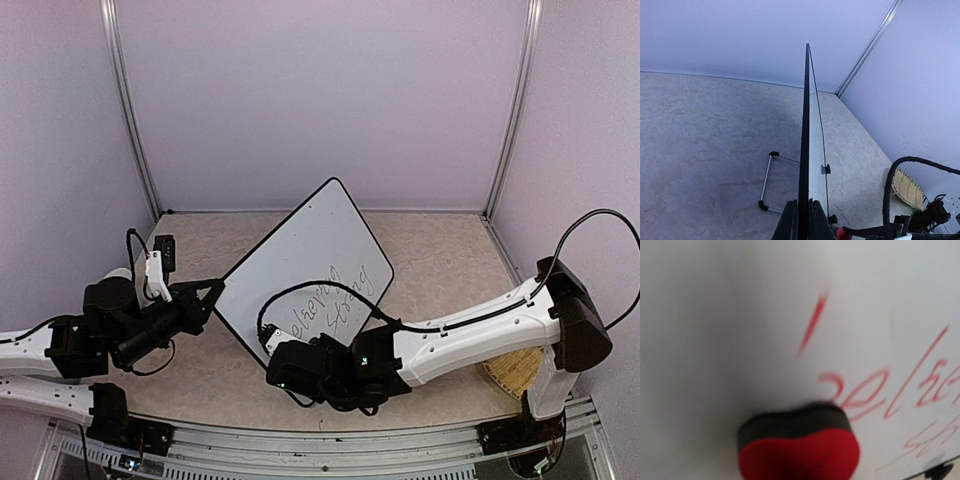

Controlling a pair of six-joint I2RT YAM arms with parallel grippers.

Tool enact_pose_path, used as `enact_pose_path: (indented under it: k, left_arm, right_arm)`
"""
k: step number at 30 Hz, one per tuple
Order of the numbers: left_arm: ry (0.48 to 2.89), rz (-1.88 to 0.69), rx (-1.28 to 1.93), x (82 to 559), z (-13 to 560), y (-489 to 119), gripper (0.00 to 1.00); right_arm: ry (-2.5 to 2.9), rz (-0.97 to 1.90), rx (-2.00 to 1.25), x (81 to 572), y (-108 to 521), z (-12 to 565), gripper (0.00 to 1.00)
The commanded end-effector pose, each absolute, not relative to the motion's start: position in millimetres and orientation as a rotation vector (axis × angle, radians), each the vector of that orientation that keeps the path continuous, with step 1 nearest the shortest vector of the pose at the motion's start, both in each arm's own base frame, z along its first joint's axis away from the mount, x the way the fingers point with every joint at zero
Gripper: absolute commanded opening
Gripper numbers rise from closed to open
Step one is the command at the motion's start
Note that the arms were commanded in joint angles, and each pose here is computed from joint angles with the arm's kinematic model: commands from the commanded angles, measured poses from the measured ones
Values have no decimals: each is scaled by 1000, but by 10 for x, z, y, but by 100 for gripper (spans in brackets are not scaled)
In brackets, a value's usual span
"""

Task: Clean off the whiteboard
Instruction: Erase the whiteboard at the center of the board.

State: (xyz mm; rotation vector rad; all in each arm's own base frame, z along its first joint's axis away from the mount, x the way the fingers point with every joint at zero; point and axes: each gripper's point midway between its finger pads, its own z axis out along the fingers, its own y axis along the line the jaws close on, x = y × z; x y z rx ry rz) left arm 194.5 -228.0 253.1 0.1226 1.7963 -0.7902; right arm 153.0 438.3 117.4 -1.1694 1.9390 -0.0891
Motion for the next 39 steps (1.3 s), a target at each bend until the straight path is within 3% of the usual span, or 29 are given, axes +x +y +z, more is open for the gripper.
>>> enact_pose_path:
  k: [1,15,39]
  left_arm:
    - [1844,-831,284,1765,2365,-2457,0]
    - [1844,-837,289,1758,2362,-2470,0]
    - [1846,-832,289,1763,2355,-2473,0]
  right_arm:
    - [1884,-67,-1132,1643,4571,1369,20]
    - [1799,7,-1119,1934,4886,1816,20]
    - [2039,-1,-1105,1701,4127,914,19]
